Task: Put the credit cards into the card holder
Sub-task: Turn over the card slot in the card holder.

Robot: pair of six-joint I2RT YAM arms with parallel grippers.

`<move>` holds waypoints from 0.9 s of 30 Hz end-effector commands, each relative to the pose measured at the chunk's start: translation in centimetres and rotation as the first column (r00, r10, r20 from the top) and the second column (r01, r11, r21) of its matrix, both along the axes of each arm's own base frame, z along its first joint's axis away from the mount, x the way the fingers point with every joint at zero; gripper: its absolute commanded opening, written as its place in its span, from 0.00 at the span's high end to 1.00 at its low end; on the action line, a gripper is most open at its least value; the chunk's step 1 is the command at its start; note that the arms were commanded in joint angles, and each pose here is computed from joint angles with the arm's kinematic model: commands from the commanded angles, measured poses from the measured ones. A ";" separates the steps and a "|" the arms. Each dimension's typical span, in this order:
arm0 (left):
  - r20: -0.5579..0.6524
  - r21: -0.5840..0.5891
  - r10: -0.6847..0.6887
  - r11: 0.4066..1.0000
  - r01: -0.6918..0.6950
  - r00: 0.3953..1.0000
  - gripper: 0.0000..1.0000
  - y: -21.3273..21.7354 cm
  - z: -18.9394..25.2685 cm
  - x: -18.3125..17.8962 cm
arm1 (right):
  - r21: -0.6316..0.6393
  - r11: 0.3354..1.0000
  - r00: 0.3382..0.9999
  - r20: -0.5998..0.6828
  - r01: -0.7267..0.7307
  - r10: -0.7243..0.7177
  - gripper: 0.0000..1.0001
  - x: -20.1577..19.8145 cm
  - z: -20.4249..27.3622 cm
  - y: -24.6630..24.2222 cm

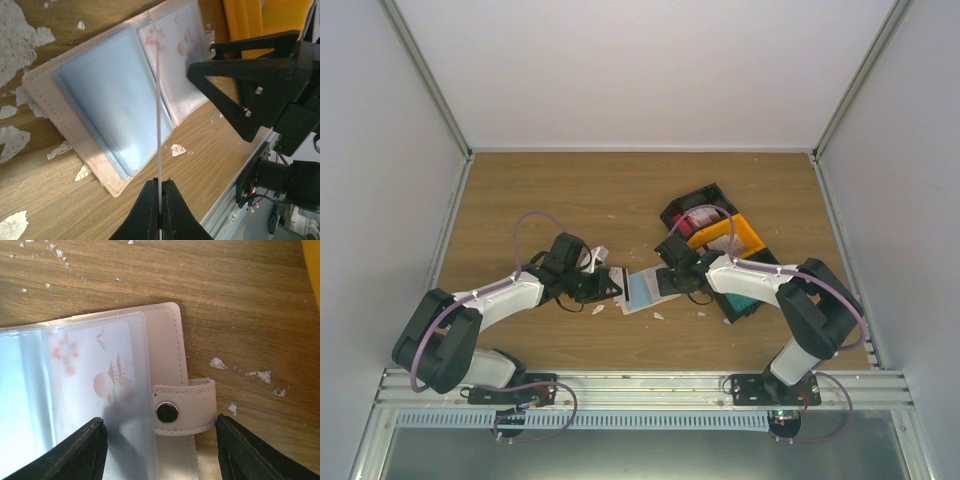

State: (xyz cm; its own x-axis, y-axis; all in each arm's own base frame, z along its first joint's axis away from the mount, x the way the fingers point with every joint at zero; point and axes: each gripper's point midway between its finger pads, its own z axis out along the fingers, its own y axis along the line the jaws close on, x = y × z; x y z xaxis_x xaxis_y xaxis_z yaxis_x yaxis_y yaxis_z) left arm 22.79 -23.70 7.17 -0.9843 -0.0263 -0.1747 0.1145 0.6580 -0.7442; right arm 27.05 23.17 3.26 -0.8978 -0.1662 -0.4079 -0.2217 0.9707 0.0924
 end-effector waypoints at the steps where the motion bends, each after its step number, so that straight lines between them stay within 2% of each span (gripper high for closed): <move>1: 0.079 -0.024 0.037 0.999 -0.035 0.996 1.00 0.0 1.5 0.8 | 0.065 0.997 0.999 -0.029 -0.041 0.043 0.40 0.0 -0.9 0.4; 7: 0.118 -0.028 0.068 0.997 -0.065 0.991 1.00 0.3 2.3 1.2 | 0.137 0.991 0.993 -0.112 -0.008 0.023 0.39 -1.5 -2.1 -0.6; 11: 0.124 -0.024 0.064 0.998 -0.061 0.990 1.00 0.3 2.2 1.2 | 0.171 0.985 0.986 -0.167 0.022 0.007 0.44 -2.5 -2.5 -0.2; 21: 0.109 -0.026 0.040 0.999 -0.038 0.993 1.00 0.4 1.4 0.4 | 0.226 0.972 0.978 -0.207 0.057 -0.009 0.56 -4.5 -1.2 4.0; 24: 0.092 -0.025 0.045 0.999 -0.043 0.995 1.00 0.4 0.9 0.2 | 0.181 0.980 0.985 -0.166 0.083 -0.052 0.57 -3.8 -0.8 3.3; 27: 0.079 -0.028 0.045 0.999 -0.043 0.996 1.00 0.4 0.4 0.1 | 0.118 0.991 0.992 -0.113 0.064 -0.050 0.53 -2.9 0.0 2.6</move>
State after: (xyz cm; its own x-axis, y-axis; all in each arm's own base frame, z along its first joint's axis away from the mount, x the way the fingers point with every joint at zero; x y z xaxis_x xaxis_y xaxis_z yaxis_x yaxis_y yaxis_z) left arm 22.73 -22.69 7.40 -0.9708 -0.0825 -0.2253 0.1129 0.6714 -0.7325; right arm 22.97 26.76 2.48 -0.9555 -0.0817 -0.2835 -0.1741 0.9319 0.3182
